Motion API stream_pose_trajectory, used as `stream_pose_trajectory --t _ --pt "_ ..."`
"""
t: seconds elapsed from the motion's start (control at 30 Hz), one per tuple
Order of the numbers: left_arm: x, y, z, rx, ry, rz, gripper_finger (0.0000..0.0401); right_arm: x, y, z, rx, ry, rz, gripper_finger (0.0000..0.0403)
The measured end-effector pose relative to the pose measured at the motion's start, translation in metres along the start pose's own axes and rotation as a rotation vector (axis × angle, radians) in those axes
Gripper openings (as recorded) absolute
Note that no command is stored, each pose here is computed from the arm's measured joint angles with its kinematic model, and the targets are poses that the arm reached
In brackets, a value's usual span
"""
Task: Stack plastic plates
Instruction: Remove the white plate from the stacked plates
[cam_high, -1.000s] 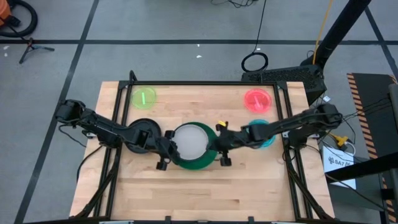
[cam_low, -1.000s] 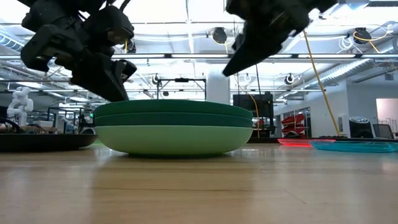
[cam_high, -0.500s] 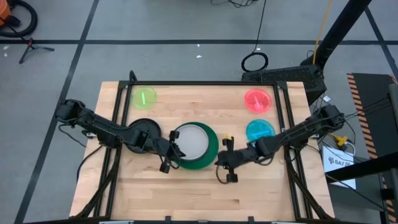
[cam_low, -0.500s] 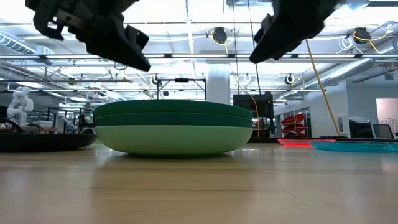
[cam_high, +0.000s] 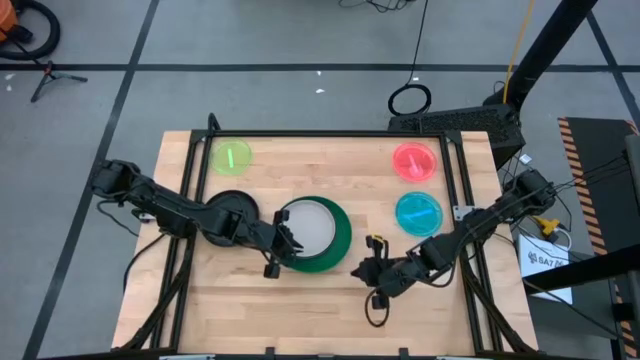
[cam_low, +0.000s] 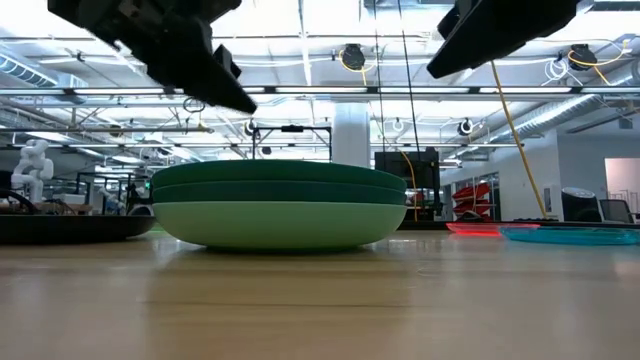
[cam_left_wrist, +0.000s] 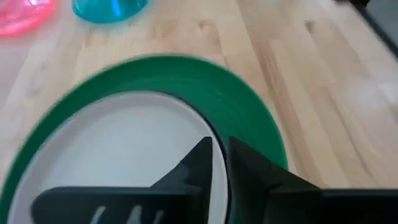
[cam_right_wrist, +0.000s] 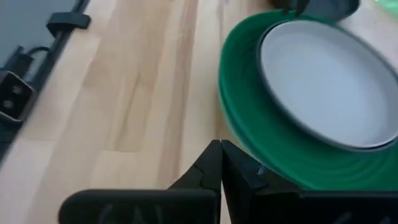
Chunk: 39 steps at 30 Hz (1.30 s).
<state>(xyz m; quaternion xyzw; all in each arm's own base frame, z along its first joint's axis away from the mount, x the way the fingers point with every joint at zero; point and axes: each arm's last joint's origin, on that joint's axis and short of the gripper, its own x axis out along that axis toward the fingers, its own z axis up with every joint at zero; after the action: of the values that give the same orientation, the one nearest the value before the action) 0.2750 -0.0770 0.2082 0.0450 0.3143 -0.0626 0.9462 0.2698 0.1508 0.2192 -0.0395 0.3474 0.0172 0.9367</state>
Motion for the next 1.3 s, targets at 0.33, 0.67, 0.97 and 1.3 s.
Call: stream_pose_trajectory --t 0.33,0.67,0.97,1.3 --pt "0.023 -0.003 -0.007 -0.066 0.013 0.002 0.0122 0.004 -0.012 0.003 -0.147 0.003 -0.054 0.0000" --pt "0.055 -0.005 -0.012 -0.144 0.075 -0.006 0.0125 0.012 -0.036 0.005 -0.175 0.046 -0.110 0.0000" --pt "0.055 -0.006 -0.004 -0.130 0.082 -0.008 0.0125 0.018 -0.057 0.008 -0.201 0.071 -0.133 0.0000" --pt "0.056 -0.004 -0.010 -0.155 0.126 0.071 0.0125 0.021 -0.066 0.012 -0.163 0.052 -0.059 0.0000"
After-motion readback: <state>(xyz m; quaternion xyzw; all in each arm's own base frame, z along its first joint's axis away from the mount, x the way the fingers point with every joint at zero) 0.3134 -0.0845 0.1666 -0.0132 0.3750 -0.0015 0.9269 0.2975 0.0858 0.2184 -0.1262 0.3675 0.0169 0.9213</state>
